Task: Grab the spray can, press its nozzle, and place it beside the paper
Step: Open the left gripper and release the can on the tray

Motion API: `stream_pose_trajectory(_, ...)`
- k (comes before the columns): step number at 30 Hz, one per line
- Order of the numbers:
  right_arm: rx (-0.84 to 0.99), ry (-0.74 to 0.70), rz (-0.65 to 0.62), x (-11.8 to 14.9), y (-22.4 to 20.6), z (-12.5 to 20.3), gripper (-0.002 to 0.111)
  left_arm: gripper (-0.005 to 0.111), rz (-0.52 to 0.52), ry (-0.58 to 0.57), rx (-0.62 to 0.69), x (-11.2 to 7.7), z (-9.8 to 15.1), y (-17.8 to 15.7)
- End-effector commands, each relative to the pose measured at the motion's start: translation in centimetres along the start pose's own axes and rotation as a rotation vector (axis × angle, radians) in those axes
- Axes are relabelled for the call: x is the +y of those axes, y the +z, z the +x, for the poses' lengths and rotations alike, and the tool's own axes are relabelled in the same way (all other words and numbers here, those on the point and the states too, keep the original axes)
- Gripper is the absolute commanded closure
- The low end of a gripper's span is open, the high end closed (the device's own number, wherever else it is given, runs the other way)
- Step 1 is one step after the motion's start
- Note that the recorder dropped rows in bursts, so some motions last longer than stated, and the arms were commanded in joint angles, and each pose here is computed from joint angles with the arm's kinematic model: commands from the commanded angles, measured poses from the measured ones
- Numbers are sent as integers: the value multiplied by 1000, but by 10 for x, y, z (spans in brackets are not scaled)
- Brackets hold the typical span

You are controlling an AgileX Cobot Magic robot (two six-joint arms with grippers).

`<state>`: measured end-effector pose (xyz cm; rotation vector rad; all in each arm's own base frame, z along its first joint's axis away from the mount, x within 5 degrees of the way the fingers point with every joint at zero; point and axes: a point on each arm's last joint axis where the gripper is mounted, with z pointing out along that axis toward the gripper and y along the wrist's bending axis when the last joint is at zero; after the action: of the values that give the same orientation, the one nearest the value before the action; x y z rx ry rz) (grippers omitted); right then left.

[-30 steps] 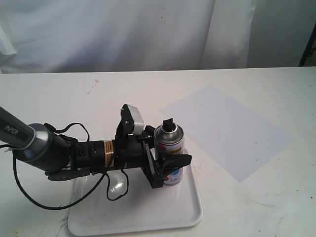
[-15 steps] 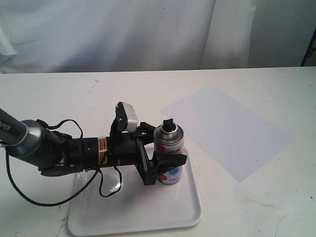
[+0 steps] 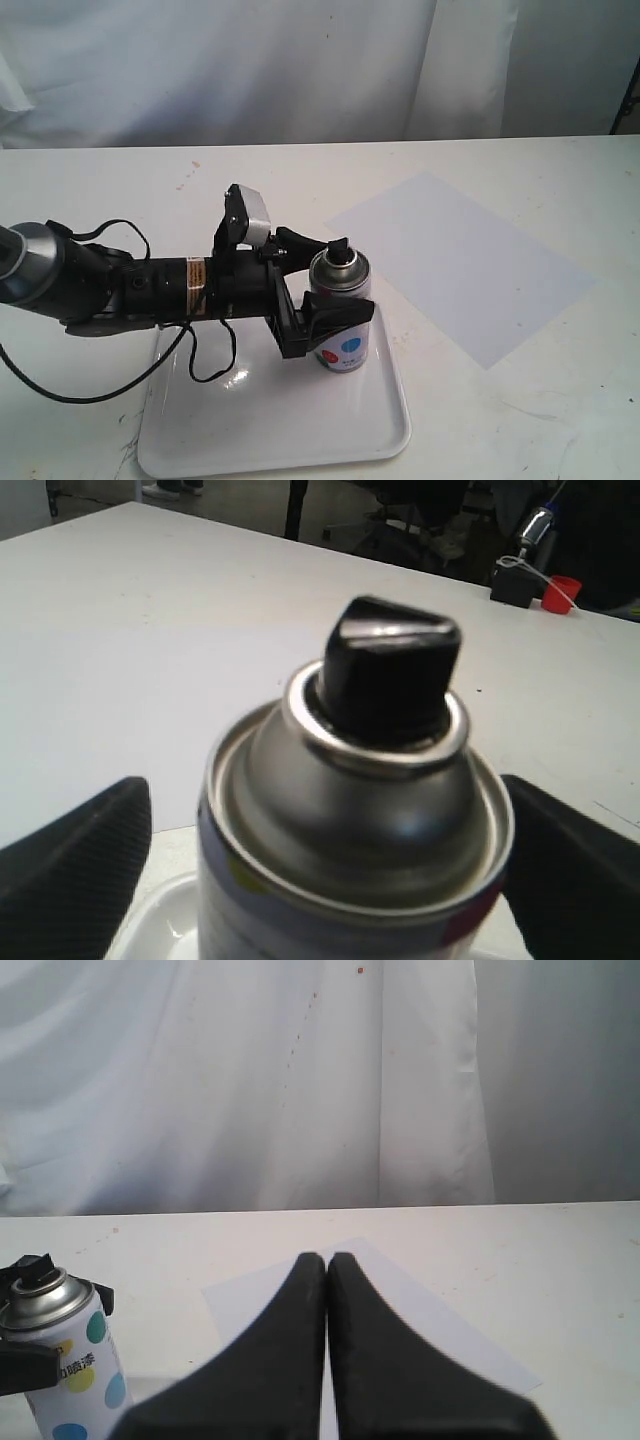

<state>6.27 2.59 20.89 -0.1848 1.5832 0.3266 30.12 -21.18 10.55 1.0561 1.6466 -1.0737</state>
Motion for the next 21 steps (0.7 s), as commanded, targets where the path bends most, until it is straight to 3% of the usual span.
stream_pose_trajectory(1, 7, 3, -7, 0, 0, 2, 108, 22, -10, 33, 24, -3, -18, -6)
stream_pose_trajectory(8, 7, 3, -5, 0, 0, 2, 108, 22, -91, 37, 137, -10, -48, -22)
stream_pose_trajectory(15, 7, 3, -5, 0, 0, 2, 108, 23, -77, 65, 145, -30, -85, -41)
stream_pose_trajectory(17, 7, 3, -5, 0, 0, 2, 108, 27, -95, 46, 153, -33, -92, -45)
stream_pose_trajectory(21, 7, 3, -5, 0, 0, 2, 108, 50, -98, 3, 187, -46, -106, -57)
